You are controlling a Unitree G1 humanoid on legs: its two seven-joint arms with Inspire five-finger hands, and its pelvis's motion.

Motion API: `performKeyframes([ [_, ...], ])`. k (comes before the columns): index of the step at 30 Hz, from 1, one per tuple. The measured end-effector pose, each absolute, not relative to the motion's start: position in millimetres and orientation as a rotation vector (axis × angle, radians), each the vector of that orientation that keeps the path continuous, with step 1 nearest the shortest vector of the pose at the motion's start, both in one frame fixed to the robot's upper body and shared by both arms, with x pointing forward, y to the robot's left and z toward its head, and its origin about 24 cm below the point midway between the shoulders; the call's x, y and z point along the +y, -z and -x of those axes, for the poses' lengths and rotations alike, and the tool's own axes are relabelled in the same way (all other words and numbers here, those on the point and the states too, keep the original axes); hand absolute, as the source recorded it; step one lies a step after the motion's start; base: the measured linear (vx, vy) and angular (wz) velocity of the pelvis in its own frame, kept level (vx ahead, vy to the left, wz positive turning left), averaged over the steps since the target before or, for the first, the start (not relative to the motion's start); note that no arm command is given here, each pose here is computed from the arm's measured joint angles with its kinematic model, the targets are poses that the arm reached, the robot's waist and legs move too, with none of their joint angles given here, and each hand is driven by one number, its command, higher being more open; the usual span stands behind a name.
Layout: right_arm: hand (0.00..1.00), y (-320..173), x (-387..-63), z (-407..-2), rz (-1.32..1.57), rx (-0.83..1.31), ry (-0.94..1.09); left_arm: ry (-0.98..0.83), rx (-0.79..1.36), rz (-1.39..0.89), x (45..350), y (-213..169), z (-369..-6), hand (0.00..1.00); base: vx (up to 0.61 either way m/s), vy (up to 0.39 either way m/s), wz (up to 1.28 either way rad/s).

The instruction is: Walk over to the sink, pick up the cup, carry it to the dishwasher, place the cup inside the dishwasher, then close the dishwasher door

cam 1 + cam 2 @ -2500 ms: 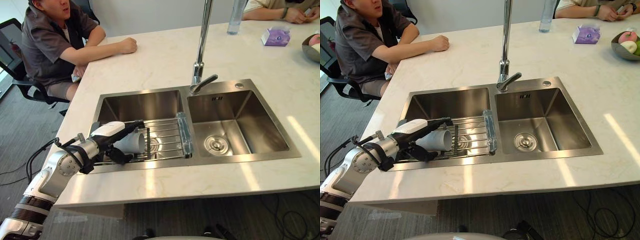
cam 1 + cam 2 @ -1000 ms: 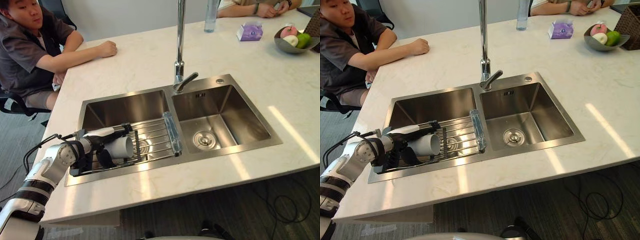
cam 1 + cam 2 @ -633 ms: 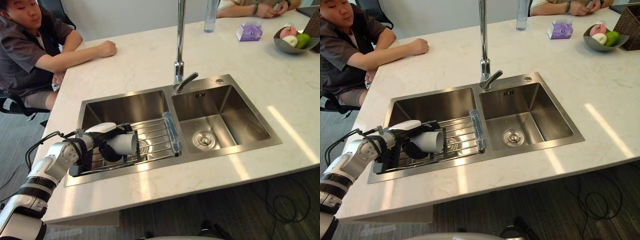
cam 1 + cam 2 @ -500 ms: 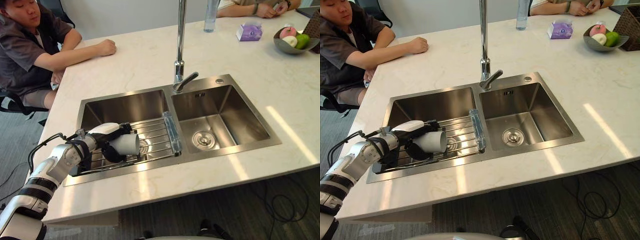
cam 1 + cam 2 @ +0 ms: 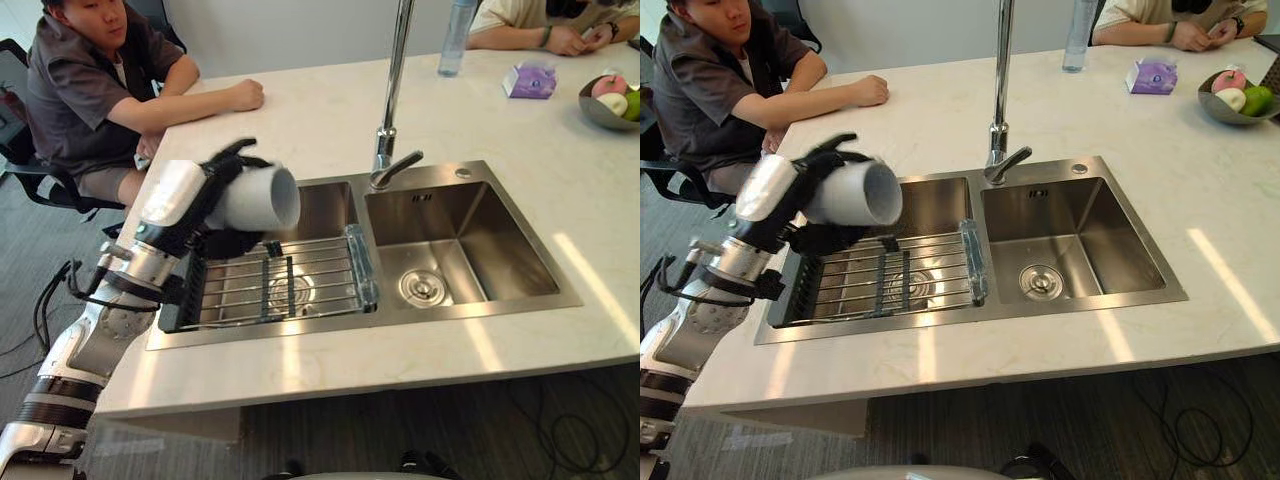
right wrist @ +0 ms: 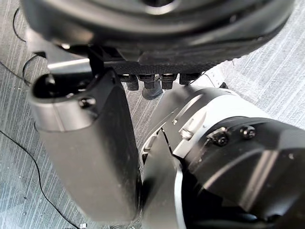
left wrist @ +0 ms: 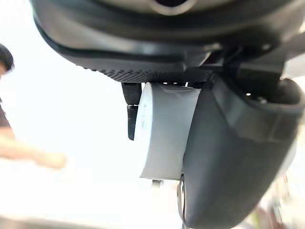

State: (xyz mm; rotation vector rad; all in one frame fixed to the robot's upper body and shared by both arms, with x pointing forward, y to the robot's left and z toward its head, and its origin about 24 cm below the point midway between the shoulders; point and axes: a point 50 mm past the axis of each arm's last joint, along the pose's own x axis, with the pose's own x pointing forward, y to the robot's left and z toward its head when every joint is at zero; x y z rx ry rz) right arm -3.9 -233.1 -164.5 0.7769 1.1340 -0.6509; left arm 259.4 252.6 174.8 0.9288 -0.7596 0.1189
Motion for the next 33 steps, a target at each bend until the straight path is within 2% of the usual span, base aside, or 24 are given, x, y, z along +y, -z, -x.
performKeyframes([
  [3, 1.00, 165, -232, 4, -0.764, 1.130, 0.647, -0.363, -0.798, -0.794, 274, -178, -240, 0.00, -0.04, -0.011, 0.13],
  [7, 1.00, 165, -230, 6, -0.748, 1.145, 0.636, -0.655, -0.730, -0.594, 307, -164, -216, 0.00, -0.05, -0.011, 0.22],
  [11, 1.00, 166, -229, 7, -0.746, 1.153, 0.634, -0.846, -0.657, -0.492, 334, -153, -192, 0.00, -0.07, -0.018, 0.35],
  [15, 1.00, 167, -228, 11, -0.733, 1.181, 0.635, -1.044, -0.612, -0.296, 356, -140, -161, 0.00, -0.03, -0.029, 0.29],
  [19, 1.00, 167, -232, 20, -0.739, 1.197, 0.682, -1.089, -0.556, -0.258, 353, -126, -144, 0.00, -0.01, -0.020, 0.59],
  [23, 1.00, 165, -240, 29, -0.756, 1.188, 0.781, -1.077, -0.517, -0.272, 355, -122, -141, 0.00, 0.05, 0.025, 0.96],
  [33, 1.00, 164, -253, 22, -0.743, 1.158, 0.831, -1.163, -0.507, -0.170, 359, -111, -134, 0.00, 0.01, 0.013, 0.63],
])
